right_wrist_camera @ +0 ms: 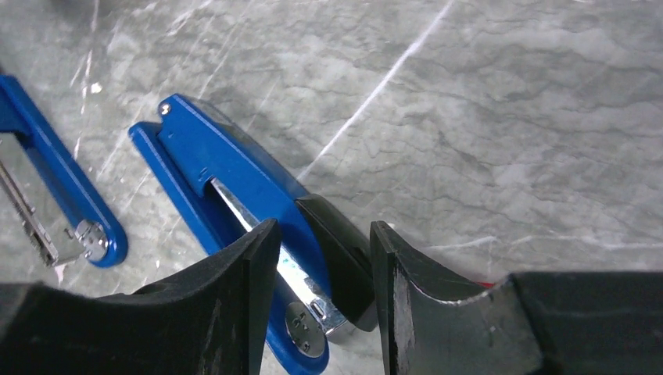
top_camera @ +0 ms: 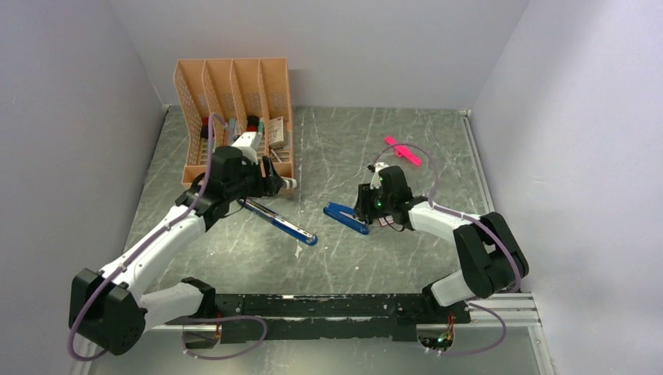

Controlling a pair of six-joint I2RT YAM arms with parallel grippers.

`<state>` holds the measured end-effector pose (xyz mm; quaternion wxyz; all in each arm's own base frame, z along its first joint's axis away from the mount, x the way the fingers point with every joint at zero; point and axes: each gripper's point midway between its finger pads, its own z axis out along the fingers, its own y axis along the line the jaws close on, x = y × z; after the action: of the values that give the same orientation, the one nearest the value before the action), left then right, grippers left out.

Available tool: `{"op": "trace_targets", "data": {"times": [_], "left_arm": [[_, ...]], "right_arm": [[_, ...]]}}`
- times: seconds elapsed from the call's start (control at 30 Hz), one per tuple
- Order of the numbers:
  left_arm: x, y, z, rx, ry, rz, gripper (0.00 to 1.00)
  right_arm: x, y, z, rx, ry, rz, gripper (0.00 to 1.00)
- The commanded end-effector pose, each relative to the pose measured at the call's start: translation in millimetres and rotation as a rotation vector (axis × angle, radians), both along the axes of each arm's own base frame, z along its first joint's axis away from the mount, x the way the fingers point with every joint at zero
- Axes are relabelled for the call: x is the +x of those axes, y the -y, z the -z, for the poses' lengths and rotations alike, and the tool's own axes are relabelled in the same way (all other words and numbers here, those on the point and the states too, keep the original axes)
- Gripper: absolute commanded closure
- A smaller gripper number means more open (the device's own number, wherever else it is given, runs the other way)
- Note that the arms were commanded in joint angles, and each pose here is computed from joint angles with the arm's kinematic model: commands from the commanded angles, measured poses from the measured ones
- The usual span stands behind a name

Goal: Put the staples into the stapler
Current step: Open the stapler at the center of the board.

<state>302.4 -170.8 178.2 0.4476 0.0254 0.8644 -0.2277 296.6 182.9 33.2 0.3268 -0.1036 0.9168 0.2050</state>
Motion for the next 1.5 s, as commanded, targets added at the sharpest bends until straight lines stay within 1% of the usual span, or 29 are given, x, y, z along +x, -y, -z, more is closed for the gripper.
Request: {"op": "trace_targets", "data": {"times": [0.0, 0.1, 0.23, 0.3, 0.4, 0.5, 0.63, 0.83, 1.07, 1.23, 1.37, 1.47], "left_arm": [[3.8, 28.7, -28.5, -0.033, 0.069, 0.195, 0.33], [4.4, 34.5, -31.5, -0.048, 0.075, 0.223, 0.33], [4.5, 35.1, -30.4, -0.048, 0.074, 0.227, 0.33], [3.8, 34.8, -28.7, -0.046, 0.071, 0.228, 0.33], [3.9, 35.3, -26.6, -0.043, 0.070, 0.233, 0.33], [4.7, 35.5, -24.3, -0.039, 0.062, 0.233, 0.34], [4.9, 36.3, -23.1, -0.037, 0.055, 0.237, 0.33], [4.9, 36.7, -22.3, -0.031, 0.048, 0.243, 0.34], [5.7, 37.2, -20.8, -0.027, 0.043, 0.247, 0.34], [6.5, 36.7, -22.2, -0.018, 0.044, 0.249, 0.34], [7.4, 35.7, -24.6, -0.014, 0.044, 0.242, 0.34], [7.8, 34.5, -26.0, -0.009, 0.048, 0.238, 0.33]], "right_arm": [[-18.0, -17.4, -0.4, 0.057, -0.018, -0.168, 0.50], [-18.7, -19.2, -6.5, 0.062, -0.005, -0.182, 0.50], [-6.8, 3.0, -32.5, 0.010, 0.109, -0.045, 0.49], [-7.8, 9.8, -43.6, -0.001, 0.138, -0.018, 0.48], [-20.4, 7.0, -44.3, -0.005, 0.085, -0.067, 0.50], [-39.4, -0.8, -29.6, -0.030, -0.003, -0.138, 0.52], [-55.9, -8.9, -10.5, -0.100, -0.066, -0.176, 0.55], [-58.6, -17.4, -4.6, -0.146, -0.073, -0.194, 0.62], [-60.9, -18.7, 2.7, -0.194, -0.088, -0.197, 0.74], [-61.7, -21.4, 6.3, -0.223, -0.093, -0.204, 0.87], [-63.6, -23.7, 12.1, -0.238, -0.100, -0.218, 0.90], [-62.8, -23.6, 16.5, -0.266, -0.102, -0.216, 0.88]]}}
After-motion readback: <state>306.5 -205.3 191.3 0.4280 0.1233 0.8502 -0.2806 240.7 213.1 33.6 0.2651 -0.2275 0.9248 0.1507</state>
